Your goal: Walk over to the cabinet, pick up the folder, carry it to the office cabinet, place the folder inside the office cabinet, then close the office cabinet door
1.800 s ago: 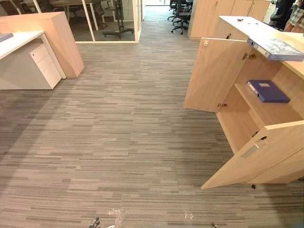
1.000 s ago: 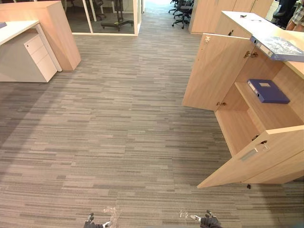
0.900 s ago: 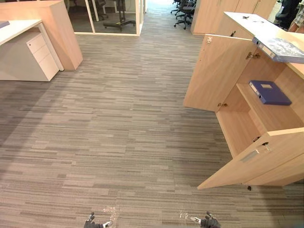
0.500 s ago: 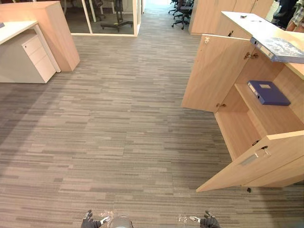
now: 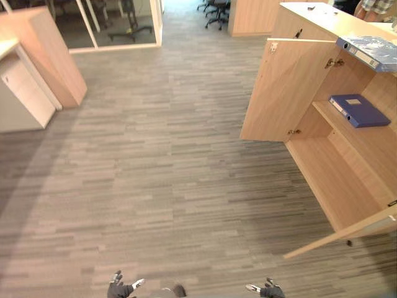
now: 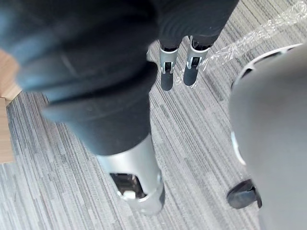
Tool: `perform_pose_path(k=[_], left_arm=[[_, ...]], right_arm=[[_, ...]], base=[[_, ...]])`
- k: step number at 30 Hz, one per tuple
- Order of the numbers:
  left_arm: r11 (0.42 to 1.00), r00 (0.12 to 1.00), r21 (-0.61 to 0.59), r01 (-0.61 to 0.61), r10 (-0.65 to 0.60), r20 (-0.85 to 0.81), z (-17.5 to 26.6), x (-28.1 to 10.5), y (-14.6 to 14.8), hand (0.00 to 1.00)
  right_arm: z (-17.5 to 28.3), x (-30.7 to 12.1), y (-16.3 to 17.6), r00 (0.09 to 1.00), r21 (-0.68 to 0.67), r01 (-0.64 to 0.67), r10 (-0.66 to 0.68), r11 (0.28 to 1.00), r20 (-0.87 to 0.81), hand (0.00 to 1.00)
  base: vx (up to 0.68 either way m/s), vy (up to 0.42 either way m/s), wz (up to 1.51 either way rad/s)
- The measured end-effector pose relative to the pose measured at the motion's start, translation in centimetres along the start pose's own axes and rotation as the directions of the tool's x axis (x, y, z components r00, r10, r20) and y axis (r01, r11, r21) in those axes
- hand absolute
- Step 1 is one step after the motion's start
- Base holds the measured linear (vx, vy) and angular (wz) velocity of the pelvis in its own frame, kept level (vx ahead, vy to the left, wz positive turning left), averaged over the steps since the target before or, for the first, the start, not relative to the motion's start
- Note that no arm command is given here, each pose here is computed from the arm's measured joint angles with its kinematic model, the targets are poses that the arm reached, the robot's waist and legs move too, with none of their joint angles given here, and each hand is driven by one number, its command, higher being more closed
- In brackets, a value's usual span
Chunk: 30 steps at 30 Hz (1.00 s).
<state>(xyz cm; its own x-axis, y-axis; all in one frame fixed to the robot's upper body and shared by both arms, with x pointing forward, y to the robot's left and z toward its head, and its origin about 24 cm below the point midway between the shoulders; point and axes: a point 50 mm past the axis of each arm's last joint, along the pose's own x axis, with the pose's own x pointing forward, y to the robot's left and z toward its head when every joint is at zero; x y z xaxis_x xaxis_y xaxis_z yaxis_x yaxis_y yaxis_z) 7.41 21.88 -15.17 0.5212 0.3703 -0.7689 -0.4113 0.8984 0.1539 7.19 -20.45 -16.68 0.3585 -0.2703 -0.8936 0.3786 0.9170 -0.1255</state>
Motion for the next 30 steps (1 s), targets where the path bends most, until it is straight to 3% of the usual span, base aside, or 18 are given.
perform_pose_path(k=[6, 14, 22, 30], left_arm=[[0.997, 0.997, 0.039, 0.067, -0.068, 0.032, 1.1, 0.3, -1.6, 0.0], [0.995, 0.994, -0.007, 0.104, -0.104, 0.028, 1.6, 0.6, -3.2, 0.0], [0.99, 0.998, -0.142, 0.014, -0.006, 0.056, 2.4, 0.7, -1.8, 0.0], [0.994, 0.997, -0.111, -0.006, 0.014, 0.076, 3.0, 0.8, -1.7, 0.0]], right_arm=[[1.9, 0.2, 0.4, 0.997, 0.0, -0.017, 0.017, 1.0, 0.073, 0.0], [2.6, 0.0, 1.6, 0.992, 0.025, -0.051, 0.048, 0.998, 0.118, 0.0], [0.7, -0.4, 1.3, 0.997, 0.052, -0.037, 0.033, 0.998, 0.073, 0.0], [1.4, 0.0, 0.7, 0.997, 0.06, -0.009, 0.005, 0.998, 0.073, 0.0]], base=[[0.16, 0.14, 0.0], [0.07, -0.184, 0.0], [0.23, -0.299, 0.24], [0.15, -0.019, -0.2]])
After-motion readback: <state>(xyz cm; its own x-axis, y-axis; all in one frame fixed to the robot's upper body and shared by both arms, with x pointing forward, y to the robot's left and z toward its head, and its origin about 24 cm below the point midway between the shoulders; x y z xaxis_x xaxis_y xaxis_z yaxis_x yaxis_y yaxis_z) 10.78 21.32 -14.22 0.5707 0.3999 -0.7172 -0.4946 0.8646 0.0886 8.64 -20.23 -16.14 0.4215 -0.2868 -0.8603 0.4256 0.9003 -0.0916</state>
